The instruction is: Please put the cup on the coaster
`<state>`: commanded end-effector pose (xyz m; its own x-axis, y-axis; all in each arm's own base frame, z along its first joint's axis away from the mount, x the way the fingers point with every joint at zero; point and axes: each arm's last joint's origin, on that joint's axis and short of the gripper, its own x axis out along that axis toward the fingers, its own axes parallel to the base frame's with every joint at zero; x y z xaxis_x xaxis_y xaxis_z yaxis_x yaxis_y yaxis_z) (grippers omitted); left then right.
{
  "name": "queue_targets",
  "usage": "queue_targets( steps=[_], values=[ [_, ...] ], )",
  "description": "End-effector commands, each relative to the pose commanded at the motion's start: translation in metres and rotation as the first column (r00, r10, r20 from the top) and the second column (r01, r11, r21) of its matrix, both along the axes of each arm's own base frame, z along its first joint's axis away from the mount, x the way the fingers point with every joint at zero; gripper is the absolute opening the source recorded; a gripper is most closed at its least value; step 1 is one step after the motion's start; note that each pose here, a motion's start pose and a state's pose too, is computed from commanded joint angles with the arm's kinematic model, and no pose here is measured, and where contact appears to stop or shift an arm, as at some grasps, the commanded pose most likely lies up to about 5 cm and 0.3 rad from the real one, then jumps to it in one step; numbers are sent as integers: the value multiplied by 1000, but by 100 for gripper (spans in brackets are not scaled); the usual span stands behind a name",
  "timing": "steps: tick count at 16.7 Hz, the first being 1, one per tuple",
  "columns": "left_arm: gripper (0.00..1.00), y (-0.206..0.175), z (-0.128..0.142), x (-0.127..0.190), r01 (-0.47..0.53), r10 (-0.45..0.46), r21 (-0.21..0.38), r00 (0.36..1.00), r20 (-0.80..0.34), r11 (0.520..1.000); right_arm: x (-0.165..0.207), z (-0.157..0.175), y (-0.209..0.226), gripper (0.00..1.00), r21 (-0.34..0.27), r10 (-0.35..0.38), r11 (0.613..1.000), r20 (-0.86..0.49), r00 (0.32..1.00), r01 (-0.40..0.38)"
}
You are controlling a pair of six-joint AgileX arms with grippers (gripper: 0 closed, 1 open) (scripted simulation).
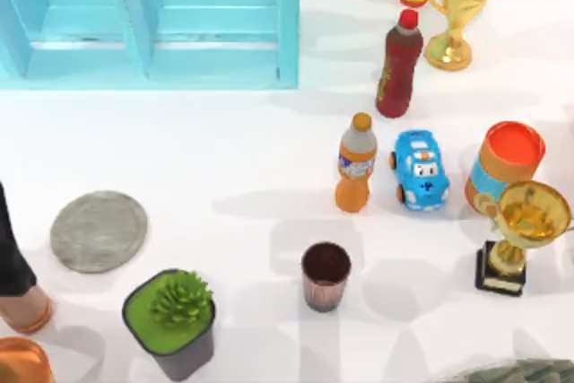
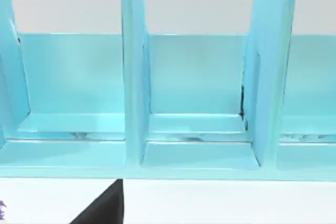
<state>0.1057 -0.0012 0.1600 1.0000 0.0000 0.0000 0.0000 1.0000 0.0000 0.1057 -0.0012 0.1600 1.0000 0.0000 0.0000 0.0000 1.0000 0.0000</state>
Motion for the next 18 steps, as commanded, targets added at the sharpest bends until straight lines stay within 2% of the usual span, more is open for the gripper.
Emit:
queue_targets(
  steps=[3, 5, 8, 11, 14, 16, 18],
  values=[
    [100, -1, 2, 0, 6, -6, 4, 1000, -9, 1000, 0, 0, 0, 100, 0, 0, 1000, 0, 1000, 0],
    [100, -4, 10, 0, 39, -37, 26, 998, -56, 999, 0, 0, 0, 100, 0, 0, 1000, 0, 1000, 0],
    [100, -13, 38, 4, 138, -120, 85, 976, -183, 987, 0, 0, 0, 100, 0, 0, 1000, 0, 1000, 0],
    [100, -30, 76, 19, 295, -221, 156, 903, -368, 943, 0, 0, 0, 100, 0, 0, 1000, 0, 1000, 0],
    [100, -60, 111, 50, 494, -299, 212, 759, -578, 843, 0, 0, 0, 100, 0, 0, 1000, 0, 1000, 0],
    [100, -89, 126, 75, 631, -320, 229, 632, -706, 741, 0, 0, 0, 100, 0, 0, 1000, 0, 1000, 0],
    [100, -124, 133, 97, 753, -312, 225, 497, -810, 618, 0, 0, 0, 100, 0, 0, 1000, 0, 1000, 0]
  ],
)
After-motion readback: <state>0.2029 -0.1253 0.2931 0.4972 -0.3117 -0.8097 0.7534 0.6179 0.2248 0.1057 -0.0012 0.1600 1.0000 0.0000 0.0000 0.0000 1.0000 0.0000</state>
